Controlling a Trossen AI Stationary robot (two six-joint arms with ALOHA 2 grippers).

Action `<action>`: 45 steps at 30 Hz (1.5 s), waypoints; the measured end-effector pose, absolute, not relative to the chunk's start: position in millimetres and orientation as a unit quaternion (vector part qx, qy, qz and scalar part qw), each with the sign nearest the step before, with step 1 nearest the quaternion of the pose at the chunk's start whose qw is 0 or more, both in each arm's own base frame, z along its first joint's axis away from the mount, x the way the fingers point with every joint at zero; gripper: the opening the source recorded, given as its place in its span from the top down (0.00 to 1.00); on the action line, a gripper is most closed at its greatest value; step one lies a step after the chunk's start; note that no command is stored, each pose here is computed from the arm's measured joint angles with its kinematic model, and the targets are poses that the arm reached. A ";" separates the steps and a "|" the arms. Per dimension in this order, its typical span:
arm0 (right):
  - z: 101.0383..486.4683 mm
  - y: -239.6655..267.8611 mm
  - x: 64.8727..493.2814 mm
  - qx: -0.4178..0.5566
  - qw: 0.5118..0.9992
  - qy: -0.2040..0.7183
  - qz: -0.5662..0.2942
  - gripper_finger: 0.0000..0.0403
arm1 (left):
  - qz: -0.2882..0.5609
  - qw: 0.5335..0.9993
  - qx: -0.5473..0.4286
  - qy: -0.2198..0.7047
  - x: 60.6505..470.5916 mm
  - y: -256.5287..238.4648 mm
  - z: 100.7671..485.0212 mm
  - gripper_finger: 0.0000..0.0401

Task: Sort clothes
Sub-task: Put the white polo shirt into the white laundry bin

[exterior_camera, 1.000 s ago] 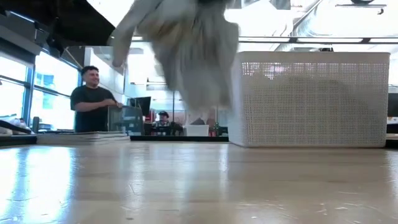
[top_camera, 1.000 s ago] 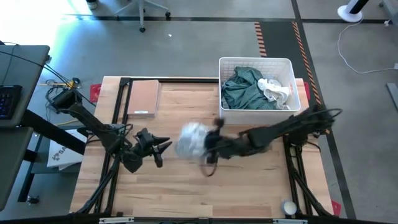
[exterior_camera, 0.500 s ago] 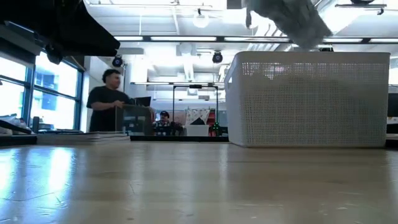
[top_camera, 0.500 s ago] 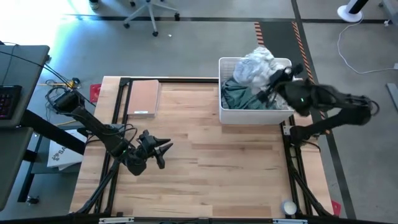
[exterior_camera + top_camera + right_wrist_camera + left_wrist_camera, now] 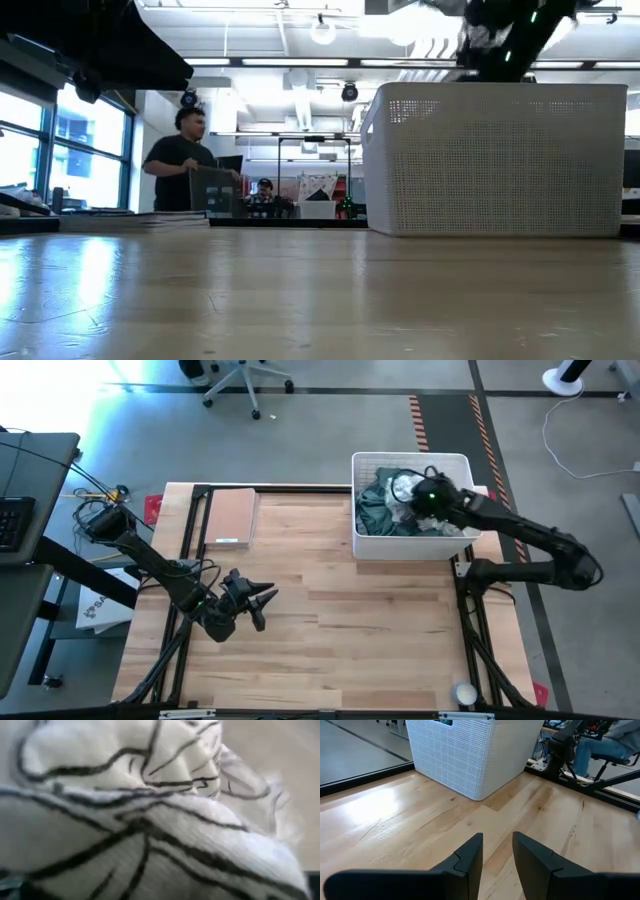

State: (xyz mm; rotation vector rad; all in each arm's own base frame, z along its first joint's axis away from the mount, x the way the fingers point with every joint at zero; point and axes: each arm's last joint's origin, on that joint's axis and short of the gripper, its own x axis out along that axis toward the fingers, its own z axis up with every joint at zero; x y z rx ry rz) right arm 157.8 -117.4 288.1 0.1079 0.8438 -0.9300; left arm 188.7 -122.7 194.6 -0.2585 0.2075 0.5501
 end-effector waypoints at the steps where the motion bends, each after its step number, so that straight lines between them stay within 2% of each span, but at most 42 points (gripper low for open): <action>1: 275.4 -124.1 159.7 0.067 0.813 0.394 -0.424 0.88 | 0.270 0.949 -0.127 0.102 188.7 -122.7 194.6 0.75; 8: 216.4 -166.7 155.8 0.174 0.785 0.446 -0.394 0.83 | 0.272 0.948 -0.127 0.101 189.0 -122.2 194.6 0.75; 14: 203.1 -179.6 152.3 0.199 0.777 0.467 -0.372 0.82 | 0.278 0.946 -0.137 0.100 190.9 -119.5 194.5 0.75; 18: 228.9 -172.8 150.0 0.196 0.792 0.456 -0.357 0.82 | 0.278 0.944 -0.149 0.098 191.2 -119.2 194.5 0.75; 27: 328.4 -119.1 119.3 0.151 0.847 0.368 -0.353 0.81 | 0.265 0.945 -0.159 0.105 191.7 -120.4 194.5 0.75; 34: 352.5 -87.8 94.2 0.119 0.885 0.275 -0.357 0.68 | 0.266 0.945 -0.159 0.104 191.8 -120.2 194.6 0.75; 40: 331.8 -97.5 103.9 0.107 0.889 0.243 -0.374 0.53 | 0.283 0.943 -0.153 0.091 191.7 -118.9 195.3 0.75; 45: 274.8 -120.1 127.8 0.141 0.869 0.285 -0.379 0.48 | 0.284 0.942 -0.156 0.093 193.3 -116.8 195.1 0.75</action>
